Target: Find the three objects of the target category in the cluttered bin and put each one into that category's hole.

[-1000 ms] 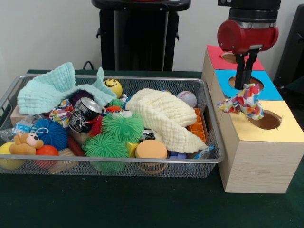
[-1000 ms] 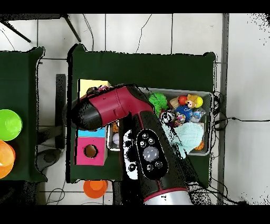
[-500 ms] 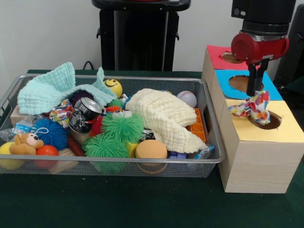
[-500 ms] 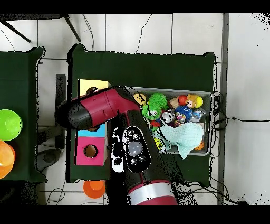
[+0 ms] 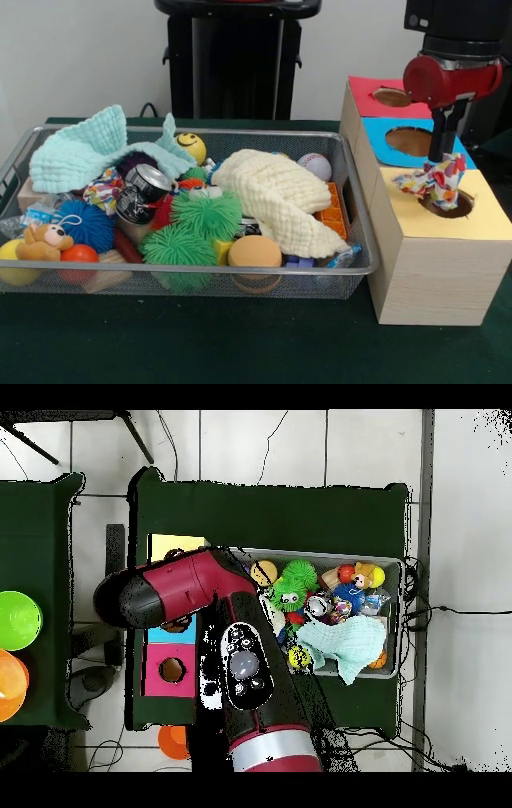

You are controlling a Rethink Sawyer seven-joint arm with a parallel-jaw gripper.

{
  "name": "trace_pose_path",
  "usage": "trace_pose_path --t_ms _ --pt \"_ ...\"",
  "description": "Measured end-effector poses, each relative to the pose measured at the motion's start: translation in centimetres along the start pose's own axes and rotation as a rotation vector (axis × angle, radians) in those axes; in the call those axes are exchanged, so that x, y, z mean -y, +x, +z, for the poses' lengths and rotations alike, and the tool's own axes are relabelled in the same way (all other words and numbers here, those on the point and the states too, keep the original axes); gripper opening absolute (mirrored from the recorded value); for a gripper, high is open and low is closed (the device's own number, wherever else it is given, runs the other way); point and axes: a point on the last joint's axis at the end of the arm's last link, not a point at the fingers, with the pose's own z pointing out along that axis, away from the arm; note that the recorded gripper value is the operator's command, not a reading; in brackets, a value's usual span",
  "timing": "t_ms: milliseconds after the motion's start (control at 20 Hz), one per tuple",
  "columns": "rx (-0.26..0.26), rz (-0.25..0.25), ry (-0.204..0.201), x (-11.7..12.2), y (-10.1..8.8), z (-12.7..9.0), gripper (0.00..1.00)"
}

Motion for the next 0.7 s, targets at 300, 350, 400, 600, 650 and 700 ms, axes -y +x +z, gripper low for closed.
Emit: trace_pose_path --t_ms 300,350,400,600,650,700 --pt "-0.007 0.011 0.024 0.8 0.5 0.8 0.00" --pt "-0.006 0.011 0.026 0.9 0.6 1.0 0.00" --pt "-0.005 0.012 0.028 1.0 0.7 1.2 0.00" --pt "0.002 0.016 0.036 1.2 1.3 2.3 0.00" --pt "0.003 0.017 0.037 1.3 1.4 2.5 0.00" --pt "0.005 0.018 0.039 1.4 1.5 2.8 0.00"
